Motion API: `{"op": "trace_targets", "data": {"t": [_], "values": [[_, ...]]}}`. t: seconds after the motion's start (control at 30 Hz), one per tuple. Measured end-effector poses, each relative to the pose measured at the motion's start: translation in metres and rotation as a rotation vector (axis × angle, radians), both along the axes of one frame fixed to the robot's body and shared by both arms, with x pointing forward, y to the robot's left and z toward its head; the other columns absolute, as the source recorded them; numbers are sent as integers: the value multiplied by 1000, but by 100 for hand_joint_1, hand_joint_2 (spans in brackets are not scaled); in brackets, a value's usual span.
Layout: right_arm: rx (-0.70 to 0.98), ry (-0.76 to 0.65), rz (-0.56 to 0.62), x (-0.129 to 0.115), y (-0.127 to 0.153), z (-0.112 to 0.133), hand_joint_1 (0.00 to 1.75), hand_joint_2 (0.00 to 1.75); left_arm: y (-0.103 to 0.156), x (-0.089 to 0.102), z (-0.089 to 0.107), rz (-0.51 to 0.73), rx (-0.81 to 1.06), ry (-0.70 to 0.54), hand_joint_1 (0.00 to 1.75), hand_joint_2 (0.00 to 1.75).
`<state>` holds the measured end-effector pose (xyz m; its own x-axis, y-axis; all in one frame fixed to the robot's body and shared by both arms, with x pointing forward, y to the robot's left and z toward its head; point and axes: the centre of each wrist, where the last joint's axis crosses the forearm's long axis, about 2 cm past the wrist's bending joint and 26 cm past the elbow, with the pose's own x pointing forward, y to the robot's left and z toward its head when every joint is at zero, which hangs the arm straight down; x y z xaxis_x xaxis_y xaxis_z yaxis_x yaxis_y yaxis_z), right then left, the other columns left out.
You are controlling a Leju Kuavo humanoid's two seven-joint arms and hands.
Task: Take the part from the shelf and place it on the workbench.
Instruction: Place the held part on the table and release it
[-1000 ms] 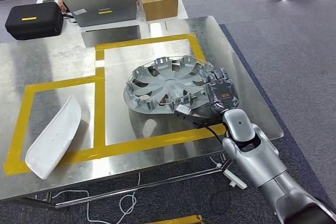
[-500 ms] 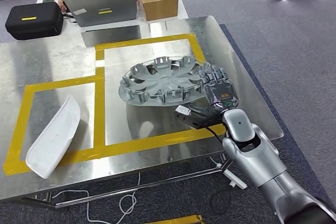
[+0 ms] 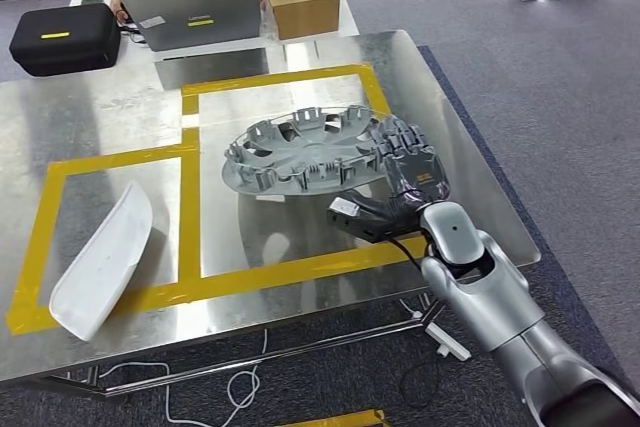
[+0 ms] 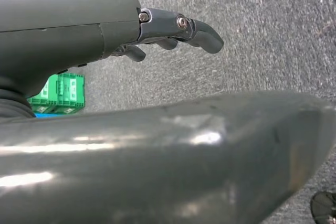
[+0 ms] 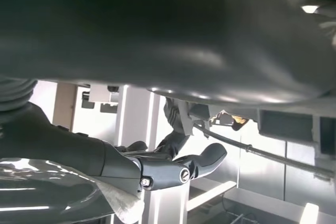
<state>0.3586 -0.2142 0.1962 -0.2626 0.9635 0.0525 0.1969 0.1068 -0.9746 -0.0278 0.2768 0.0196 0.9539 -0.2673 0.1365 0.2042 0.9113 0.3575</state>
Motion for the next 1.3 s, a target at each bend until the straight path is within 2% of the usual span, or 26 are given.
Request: {"op": "trace_targets", "data": {"t": [0.13,0.4,0.6,0.77,1.0,1.3], "values": [[26,-68,43,2,6,20,0,0,-1,0,-2,-3,-16,7,0,0],[70,-330,119,8,17,91,0,0,0,0,-5,-10,-36,8,0,0],[83,-412,146,5,18,109,0,0,0,0,-7,-13,-44,7,0,0],[82,-500,179,4,17,137,0,0,0,-1,-8,-19,-51,-1,0,0],[91,-503,192,2,17,141,0,0,0,1,-11,-40,-70,-20,0,0],[144,-398,195,-4,16,114,0,0,0,8,-25,-14,-158,-166,0,0]]}}
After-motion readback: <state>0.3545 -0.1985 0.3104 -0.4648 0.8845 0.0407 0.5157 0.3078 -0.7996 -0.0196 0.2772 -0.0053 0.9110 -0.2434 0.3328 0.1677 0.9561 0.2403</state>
